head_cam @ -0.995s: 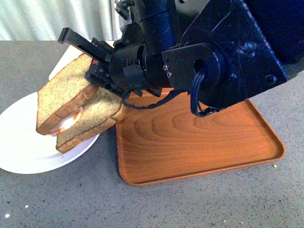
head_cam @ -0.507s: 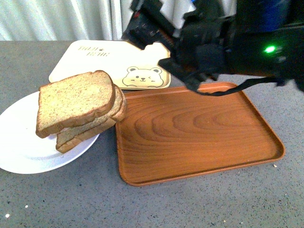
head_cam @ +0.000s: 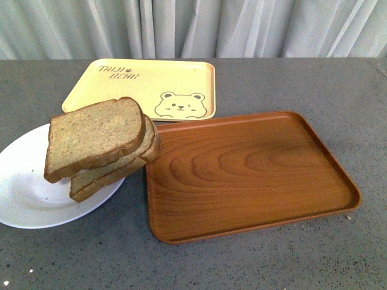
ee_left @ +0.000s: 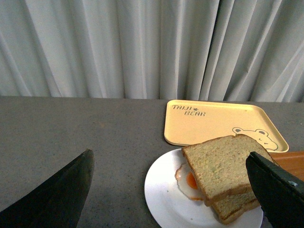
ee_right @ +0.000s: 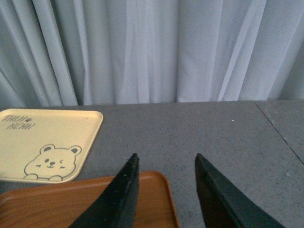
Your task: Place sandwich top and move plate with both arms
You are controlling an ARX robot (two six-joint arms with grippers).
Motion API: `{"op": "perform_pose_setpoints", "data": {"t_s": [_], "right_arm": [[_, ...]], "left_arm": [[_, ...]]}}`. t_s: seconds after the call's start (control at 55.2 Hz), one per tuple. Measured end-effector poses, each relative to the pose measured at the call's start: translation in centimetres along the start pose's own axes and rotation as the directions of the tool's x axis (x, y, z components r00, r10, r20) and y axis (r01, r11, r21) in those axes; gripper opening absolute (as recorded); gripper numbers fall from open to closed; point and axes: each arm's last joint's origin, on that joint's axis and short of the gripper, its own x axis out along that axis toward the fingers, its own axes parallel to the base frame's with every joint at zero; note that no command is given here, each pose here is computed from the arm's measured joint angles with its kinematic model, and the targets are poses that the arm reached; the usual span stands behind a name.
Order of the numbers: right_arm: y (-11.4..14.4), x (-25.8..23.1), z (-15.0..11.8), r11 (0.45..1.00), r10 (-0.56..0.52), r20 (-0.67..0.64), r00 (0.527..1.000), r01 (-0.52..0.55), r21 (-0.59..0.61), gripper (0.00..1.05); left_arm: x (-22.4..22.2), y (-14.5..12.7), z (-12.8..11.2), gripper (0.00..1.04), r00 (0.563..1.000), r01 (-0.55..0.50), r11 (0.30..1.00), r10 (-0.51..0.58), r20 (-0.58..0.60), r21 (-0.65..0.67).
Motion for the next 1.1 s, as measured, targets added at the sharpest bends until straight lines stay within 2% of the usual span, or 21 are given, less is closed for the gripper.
{"op": "perform_pose_setpoints", "data": {"t_s": [0.163,0.561,0.706,0.814,1.104], "right_arm": [[-1.6,-2.2,-0.4,1.000,-0.007,0.006,1.000,0.007,-0.010,0.02],[-3.6,-6.2,-2.1,1.000,-0.007,-0.010,1.000,0.007,-0.021,0.02],[-4.3,-7.2,-1.9,1.000,0.016,-0.001,1.000,-0.016,-0.019,0.02],[-4.9,-7.9,-1.9,1.000,-0.013,-0.001,1.000,0.013,-0.019,0.02],[-4.9,-9.2,-1.2,1.000,-0.010,0.022,1.000,0.010,-0.018,0.02]], "left_arm": [[0.0,0.0,0.0,0.96,1.000,0.000,1.000,0.000,0.000,0.000],[0.0,0.0,0.0,0.96,1.000,0.000,1.000,0.000,0.000,0.000],[0.0,0.0,0.0,0.96,1.000,0.000,1.000,0.000,0.000,0.000],[0.0,0.0,0.0,0.96,1.000,0.000,1.000,0.000,0.000,0.000],[0.0,0.0,0.0,0.96,1.000,0.000,1.000,0.000,0.000,0.000]]}}
